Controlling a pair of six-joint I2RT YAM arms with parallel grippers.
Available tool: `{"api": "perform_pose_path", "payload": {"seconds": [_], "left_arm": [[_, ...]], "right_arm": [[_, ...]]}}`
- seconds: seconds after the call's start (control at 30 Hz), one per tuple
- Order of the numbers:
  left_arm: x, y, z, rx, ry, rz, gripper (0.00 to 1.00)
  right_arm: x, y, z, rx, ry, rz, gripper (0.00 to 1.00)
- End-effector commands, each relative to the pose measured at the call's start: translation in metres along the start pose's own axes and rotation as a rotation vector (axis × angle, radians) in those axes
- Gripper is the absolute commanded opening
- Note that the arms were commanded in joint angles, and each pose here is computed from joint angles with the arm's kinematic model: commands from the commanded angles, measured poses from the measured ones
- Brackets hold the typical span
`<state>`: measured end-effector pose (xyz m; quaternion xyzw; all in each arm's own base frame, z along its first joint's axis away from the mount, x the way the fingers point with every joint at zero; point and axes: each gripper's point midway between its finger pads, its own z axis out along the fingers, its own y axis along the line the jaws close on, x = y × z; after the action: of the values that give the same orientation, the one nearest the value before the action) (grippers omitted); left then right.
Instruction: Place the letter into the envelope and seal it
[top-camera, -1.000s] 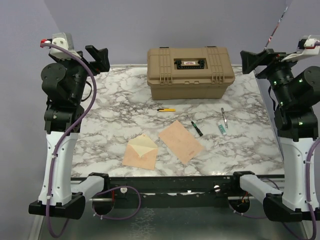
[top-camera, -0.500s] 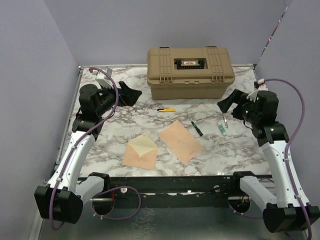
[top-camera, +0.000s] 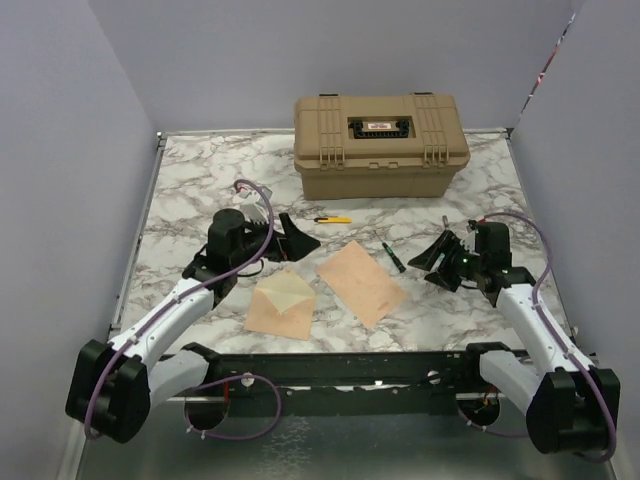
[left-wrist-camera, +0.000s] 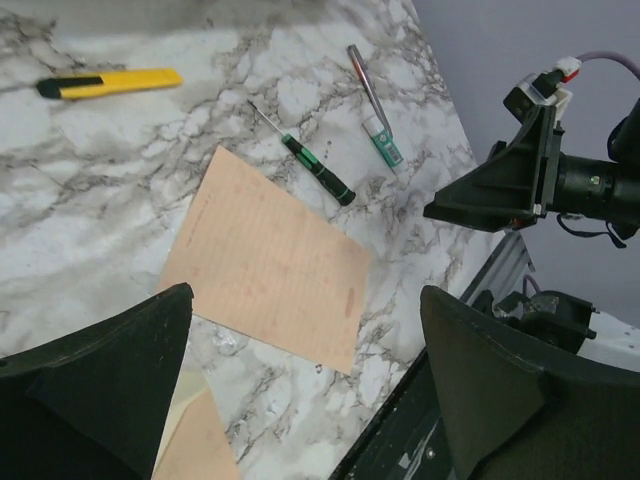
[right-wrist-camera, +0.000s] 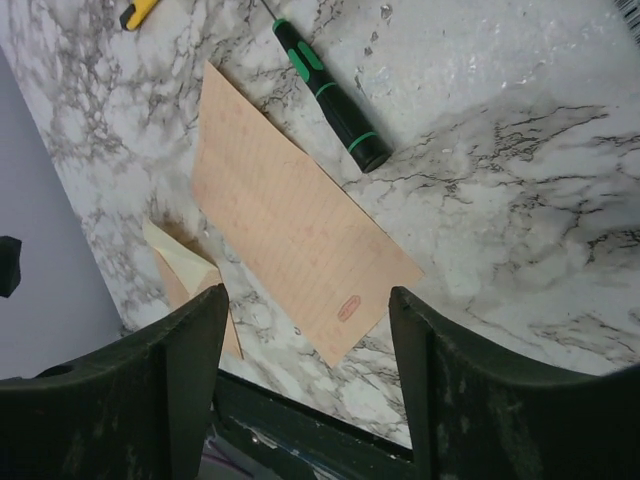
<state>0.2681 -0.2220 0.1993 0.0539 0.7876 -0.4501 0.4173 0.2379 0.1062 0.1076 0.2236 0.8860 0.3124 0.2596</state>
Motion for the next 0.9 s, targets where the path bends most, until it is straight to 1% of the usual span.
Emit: {"api": "perform_pose_path", "payload": {"seconds": [0.0, 0.07, 0.2, 0.3, 0.4, 0.5, 0.57, 0.73, 0.87], "left_arm": [[0.018, 0.0, 0.019, 0.005, 0.018, -0.056, 0.91], [0.029, 0.002, 0.028, 0.002, 0.046, -0.065, 0.84], [0.045, 0.007, 0.046, -0.029, 0.083, -0.09, 0.76], [0.056, 0.01, 0.062, -0.046, 0.116, -0.107, 0.71], [0.068, 0.015, 0.078, -0.065, 0.157, -0.125, 0.66], [0.076, 0.017, 0.092, -0.081, 0.181, -0.14, 0.63], [0.08, 0.015, 0.1, -0.081, 0.191, -0.147, 0.62], [0.093, 0.014, 0.113, -0.094, 0.218, -0.161, 0.59], [0.102, 0.019, 0.115, -0.127, 0.224, -0.177, 0.58]], "right_arm": [[0.004, 0.014, 0.015, -0.126, 0.038, 0.027, 0.65], [0.004, 0.013, 0.021, -0.141, 0.045, 0.02, 0.6], [0.0, 0.014, 0.03, -0.163, 0.053, 0.005, 0.56], [-0.003, 0.016, 0.036, -0.174, 0.052, -0.007, 0.54], [-0.007, 0.007, 0.041, -0.121, 0.041, -0.018, 0.53], [-0.008, -0.016, 0.045, 0.014, 0.044, -0.012, 0.53], [-0.006, -0.024, 0.046, 0.048, 0.05, -0.019, 0.53], [0.004, -0.027, 0.051, 0.031, 0.098, -0.03, 0.53], [0.016, -0.032, 0.055, 0.021, 0.149, -0.019, 0.52]]}}
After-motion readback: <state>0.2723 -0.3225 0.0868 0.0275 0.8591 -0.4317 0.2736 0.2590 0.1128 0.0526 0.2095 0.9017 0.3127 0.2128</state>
